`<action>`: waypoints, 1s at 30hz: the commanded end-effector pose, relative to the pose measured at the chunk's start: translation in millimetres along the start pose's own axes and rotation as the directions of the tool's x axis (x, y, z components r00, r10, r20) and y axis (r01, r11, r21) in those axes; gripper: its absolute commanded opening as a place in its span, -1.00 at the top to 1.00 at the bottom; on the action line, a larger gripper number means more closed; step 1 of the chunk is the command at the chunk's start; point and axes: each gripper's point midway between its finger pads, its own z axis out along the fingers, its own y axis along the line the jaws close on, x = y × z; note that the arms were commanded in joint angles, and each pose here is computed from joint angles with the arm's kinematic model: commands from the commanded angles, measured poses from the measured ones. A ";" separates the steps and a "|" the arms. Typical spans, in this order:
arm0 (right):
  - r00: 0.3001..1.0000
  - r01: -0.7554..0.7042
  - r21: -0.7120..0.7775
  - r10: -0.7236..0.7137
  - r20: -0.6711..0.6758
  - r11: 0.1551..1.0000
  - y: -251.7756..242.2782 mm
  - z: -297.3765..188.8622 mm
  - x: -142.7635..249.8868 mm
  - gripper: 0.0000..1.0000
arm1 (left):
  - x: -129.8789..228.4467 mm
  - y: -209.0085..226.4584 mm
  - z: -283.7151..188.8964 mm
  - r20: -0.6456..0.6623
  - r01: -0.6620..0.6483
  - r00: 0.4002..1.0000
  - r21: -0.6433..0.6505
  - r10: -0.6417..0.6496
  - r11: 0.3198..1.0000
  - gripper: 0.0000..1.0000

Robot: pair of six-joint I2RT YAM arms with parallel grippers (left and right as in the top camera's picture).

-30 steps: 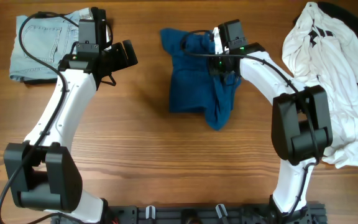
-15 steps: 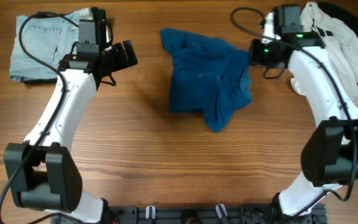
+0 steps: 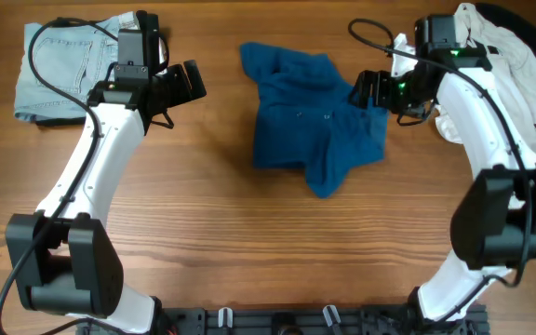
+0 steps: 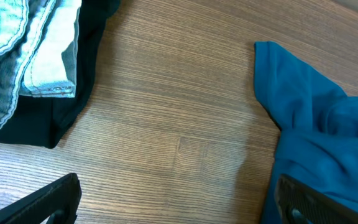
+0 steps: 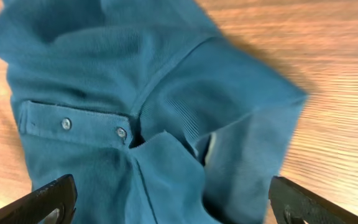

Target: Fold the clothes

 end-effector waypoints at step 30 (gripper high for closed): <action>0.961 0.127 -0.538 -0.238 -0.143 0.834 123.4 133.7 46.8 -0.31 | 1.8 3.5 -3.9 -0.012 0.008 1.000 -0.016 -0.008 1.000 -1.00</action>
